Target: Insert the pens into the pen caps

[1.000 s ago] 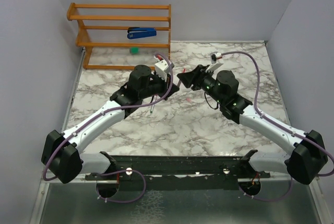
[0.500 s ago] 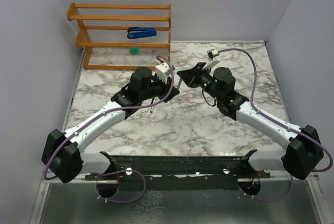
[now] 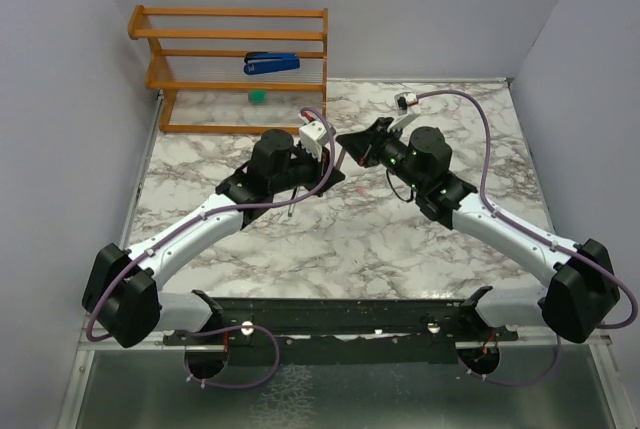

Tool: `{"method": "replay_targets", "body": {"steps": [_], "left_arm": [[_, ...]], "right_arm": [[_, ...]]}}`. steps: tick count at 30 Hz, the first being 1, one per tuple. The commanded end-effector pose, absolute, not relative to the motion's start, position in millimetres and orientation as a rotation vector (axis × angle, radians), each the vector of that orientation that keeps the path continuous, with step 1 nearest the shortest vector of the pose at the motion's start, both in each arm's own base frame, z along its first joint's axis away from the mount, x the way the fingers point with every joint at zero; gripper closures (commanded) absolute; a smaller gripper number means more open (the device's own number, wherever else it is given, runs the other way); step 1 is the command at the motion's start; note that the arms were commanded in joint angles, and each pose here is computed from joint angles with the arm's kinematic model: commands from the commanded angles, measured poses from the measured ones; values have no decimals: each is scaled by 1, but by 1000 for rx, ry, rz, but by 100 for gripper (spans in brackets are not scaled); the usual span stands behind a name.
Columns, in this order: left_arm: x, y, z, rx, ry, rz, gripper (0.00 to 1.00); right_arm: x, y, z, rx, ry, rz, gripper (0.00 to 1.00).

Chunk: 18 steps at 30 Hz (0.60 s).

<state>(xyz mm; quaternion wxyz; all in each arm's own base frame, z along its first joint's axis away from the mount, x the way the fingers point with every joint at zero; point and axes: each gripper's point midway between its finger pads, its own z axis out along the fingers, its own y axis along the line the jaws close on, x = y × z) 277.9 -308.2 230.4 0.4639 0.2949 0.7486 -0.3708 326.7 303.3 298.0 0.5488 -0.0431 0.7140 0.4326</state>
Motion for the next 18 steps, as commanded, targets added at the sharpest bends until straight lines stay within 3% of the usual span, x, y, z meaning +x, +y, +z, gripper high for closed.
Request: {"method": "replay_targets", "body": {"steps": [1, 5, 7, 18], "left_arm": [[278, -310, 227, 735, 1831, -903, 100], [280, -306, 221, 720, 1850, -877, 100], [283, -302, 215, 704, 1873, -844, 100], [287, -285, 165, 676, 2040, -739, 100]], "right_arm": [[325, 311, 322, -131, 1647, 1068, 97], [330, 304, 313, -112, 1694, 1003, 71], [334, 294, 303, -77, 1734, 934, 64], [317, 205, 275, 84, 1793, 560, 55]]}}
